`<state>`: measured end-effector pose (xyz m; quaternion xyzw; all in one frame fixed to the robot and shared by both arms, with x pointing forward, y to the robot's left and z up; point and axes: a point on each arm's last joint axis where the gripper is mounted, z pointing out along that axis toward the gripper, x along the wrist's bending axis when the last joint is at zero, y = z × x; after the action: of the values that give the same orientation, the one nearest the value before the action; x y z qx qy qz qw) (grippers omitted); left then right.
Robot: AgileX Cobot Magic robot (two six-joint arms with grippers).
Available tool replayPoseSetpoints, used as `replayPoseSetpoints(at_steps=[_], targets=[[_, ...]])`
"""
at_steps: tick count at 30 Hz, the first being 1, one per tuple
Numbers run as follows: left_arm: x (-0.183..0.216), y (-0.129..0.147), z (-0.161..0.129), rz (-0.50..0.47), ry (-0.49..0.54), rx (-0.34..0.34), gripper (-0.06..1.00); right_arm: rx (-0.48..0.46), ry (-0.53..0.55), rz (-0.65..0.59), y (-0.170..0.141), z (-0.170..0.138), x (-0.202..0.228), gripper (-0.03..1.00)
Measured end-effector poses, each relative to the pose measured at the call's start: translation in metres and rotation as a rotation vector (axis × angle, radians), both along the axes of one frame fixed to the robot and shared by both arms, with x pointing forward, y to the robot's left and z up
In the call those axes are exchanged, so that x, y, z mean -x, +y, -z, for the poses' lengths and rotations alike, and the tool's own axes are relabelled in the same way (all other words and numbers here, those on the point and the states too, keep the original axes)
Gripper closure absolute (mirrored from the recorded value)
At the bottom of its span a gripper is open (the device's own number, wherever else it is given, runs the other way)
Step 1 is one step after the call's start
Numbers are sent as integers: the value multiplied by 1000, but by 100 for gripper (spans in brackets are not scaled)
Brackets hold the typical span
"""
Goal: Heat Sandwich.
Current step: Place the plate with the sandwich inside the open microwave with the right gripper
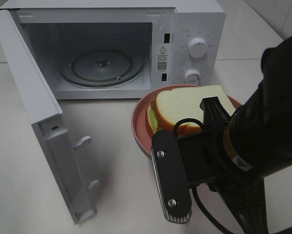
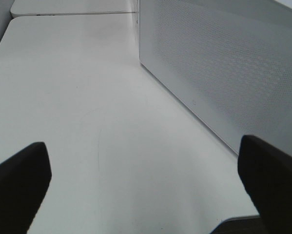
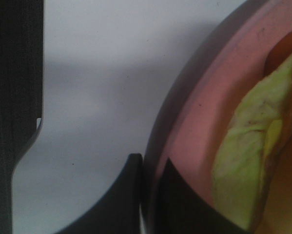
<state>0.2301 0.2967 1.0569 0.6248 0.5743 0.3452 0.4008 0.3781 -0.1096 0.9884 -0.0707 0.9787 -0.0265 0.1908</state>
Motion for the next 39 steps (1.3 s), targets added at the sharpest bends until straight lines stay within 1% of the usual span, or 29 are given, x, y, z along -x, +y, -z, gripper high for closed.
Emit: replayPoseSetpoints(at_steps=[7,11,15,20,23,24,25,28,29,32,33,37,39], targets=[[0,0,0,0,0,0,-5,4,-2,-24,1,0,0,93],[0,0,0,0,0,0,-5,-11,-8,-52,2,0,-2,93],[0,0,0,0,0,0,-5,14,-5,-136,-4,0,-14,93],[0,0,0,0,0,0,-5,26,-3,-171,-9,0,-20,93],[0,0,0,0,0,0,-5,40,-8,-236,-12,0,-27,93],[0,0,0,0,0,0,-5,43,-19,-277,-13,-1,-31,93],[0,0,0,0,0,0,-5,43,-19,-277,-13,-1,-31,93],[0,0,0,0,0,0,-5,55,-39,-351,-16,-1,-38,93],[0,0,0,0,0,0,-5,55,-39,-351,-16,-1,-38,93],[0,0,0,0,0,0,-5,64,-36,-417,-20,-1,-44,93],[0,0,0,0,0,0,-5,64,-36,-417,-20,-1,-44,93],[0,0,0,0,0,0,-5,44,-14,-498,-23,0,-49,93],[0,0,0,0,0,0,-5,42,-14,-507,-24,0,-50,93]])
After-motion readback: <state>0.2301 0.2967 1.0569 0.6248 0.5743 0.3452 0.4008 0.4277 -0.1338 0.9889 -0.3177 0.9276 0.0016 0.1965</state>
